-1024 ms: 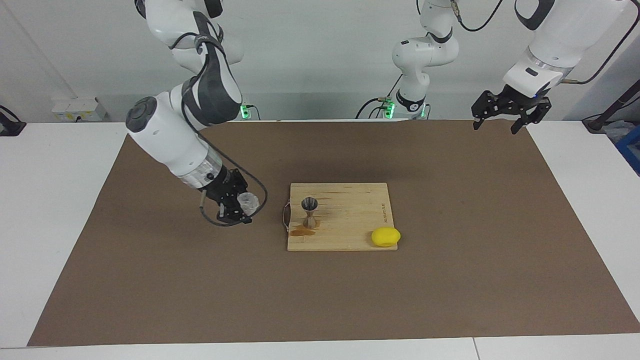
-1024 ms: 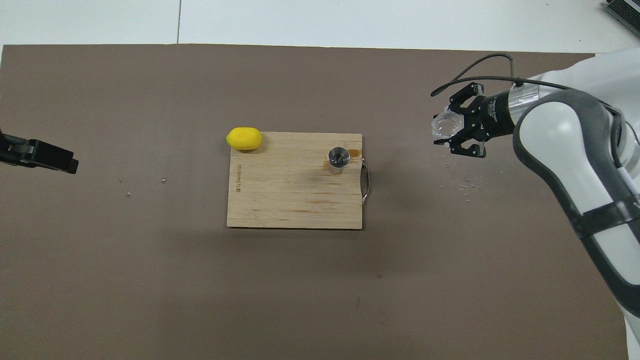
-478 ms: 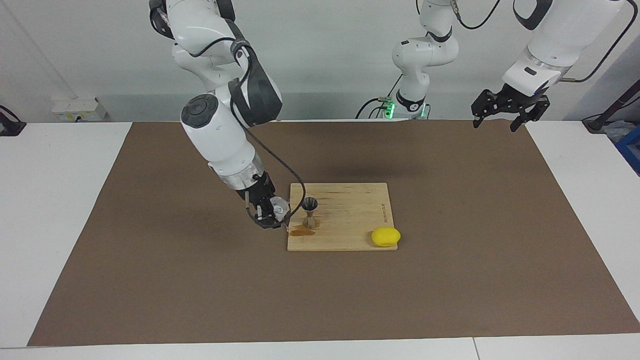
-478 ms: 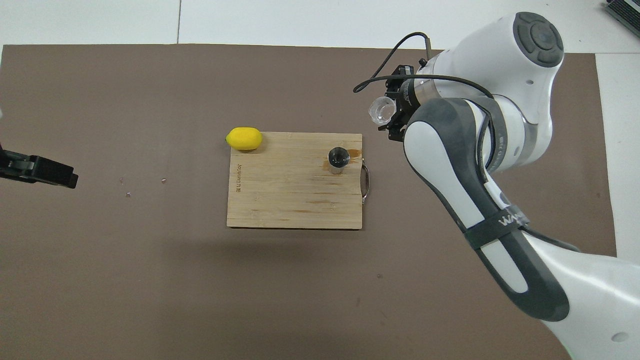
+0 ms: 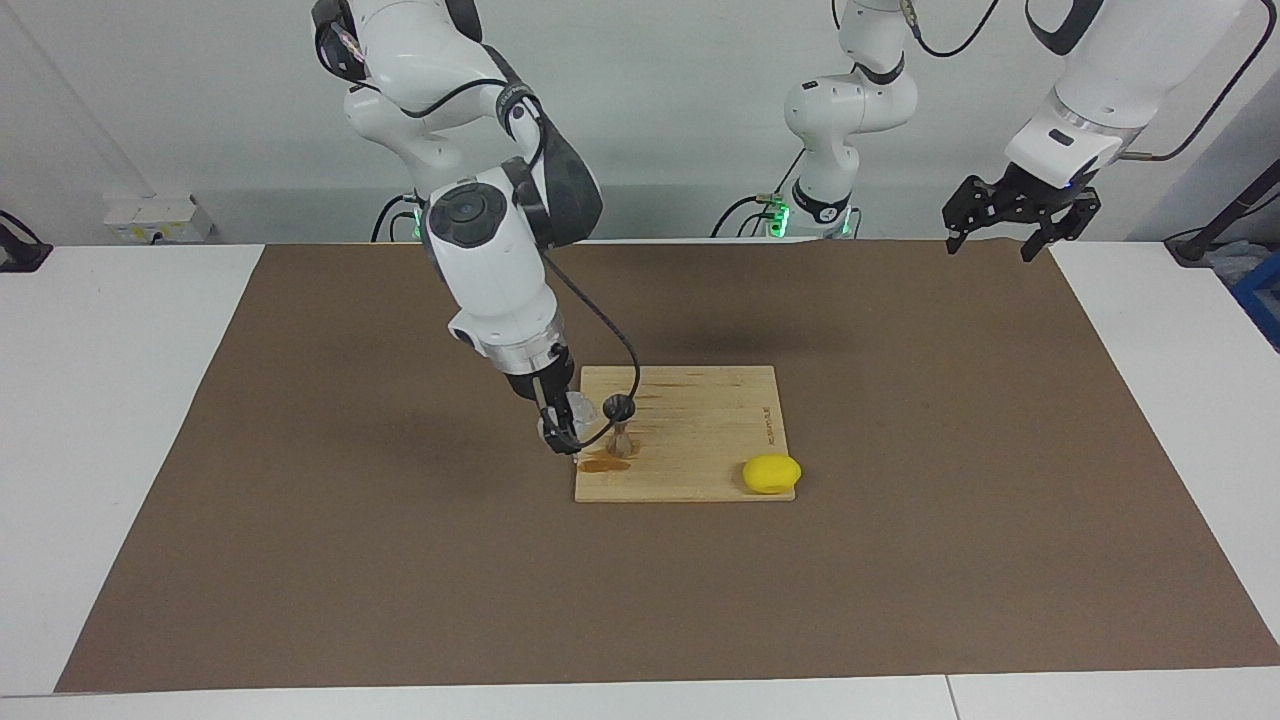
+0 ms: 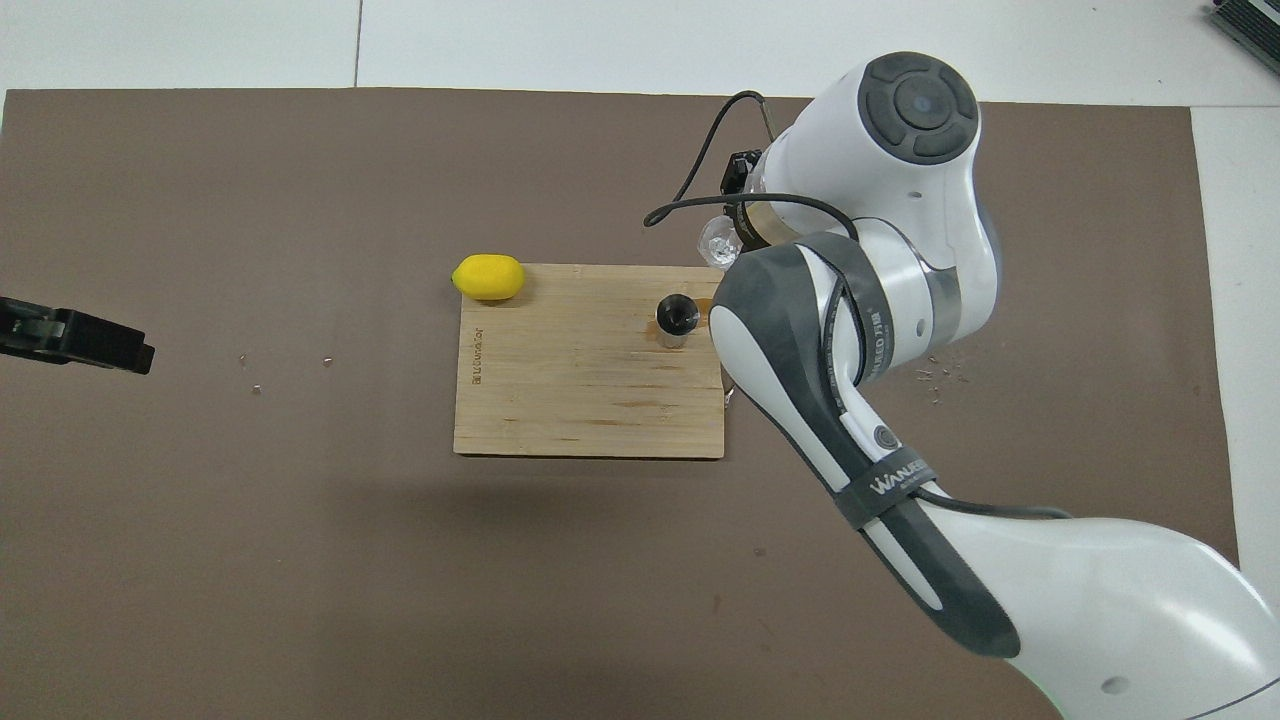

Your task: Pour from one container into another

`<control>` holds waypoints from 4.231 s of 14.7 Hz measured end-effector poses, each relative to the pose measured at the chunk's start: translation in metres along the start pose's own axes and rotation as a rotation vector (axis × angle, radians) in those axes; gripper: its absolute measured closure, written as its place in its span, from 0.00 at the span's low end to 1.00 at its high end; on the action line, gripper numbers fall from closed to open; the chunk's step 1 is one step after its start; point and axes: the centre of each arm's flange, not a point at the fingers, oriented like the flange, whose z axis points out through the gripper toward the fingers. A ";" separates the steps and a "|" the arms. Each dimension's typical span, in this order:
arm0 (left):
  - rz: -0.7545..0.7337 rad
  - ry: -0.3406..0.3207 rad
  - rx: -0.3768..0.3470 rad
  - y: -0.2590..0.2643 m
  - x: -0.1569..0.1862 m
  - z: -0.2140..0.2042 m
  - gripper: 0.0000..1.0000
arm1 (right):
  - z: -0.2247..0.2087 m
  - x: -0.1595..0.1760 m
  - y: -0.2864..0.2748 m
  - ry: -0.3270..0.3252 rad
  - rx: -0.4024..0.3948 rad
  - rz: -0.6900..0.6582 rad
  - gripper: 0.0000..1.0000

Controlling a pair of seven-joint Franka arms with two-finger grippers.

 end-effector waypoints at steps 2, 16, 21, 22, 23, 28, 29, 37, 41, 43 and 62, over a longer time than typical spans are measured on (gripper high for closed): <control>-0.005 0.000 0.000 -0.003 0.000 0.000 0.00 | 0.009 -0.009 0.002 0.020 -0.010 -0.024 0.49; -0.005 0.000 0.000 -0.002 0.000 0.000 0.00 | 0.043 -0.039 0.018 0.177 -0.062 -0.153 0.49; -0.005 0.000 0.000 -0.002 0.000 0.000 0.00 | 0.045 -0.049 0.022 0.217 -0.059 -0.191 0.49; -0.005 0.000 0.000 -0.002 0.000 0.000 0.00 | 0.046 -0.049 0.023 0.230 -0.061 -0.200 0.49; -0.005 0.000 0.000 -0.002 0.000 0.000 0.00 | 0.048 -0.052 0.025 0.239 -0.064 -0.209 0.49; -0.005 0.000 0.000 -0.002 0.000 0.000 0.00 | 0.048 -0.059 0.032 0.267 -0.064 -0.238 0.49; -0.005 0.000 0.000 -0.002 0.000 0.000 0.00 | 0.048 -0.059 0.032 0.268 -0.064 -0.238 0.49; -0.005 0.000 0.000 -0.002 0.000 0.000 0.00 | 0.046 -0.065 0.035 0.292 -0.060 -0.261 0.49; -0.005 0.000 0.000 -0.002 0.000 0.000 0.00 | 0.044 -0.065 0.035 0.293 -0.062 -0.260 0.49; -0.005 0.000 0.000 -0.002 0.000 0.000 0.00 | 0.043 -0.064 0.035 0.293 -0.061 -0.259 0.49; -0.005 0.000 0.000 -0.002 0.000 0.000 0.00 | 0.020 -0.013 0.023 0.058 -0.083 -0.150 0.49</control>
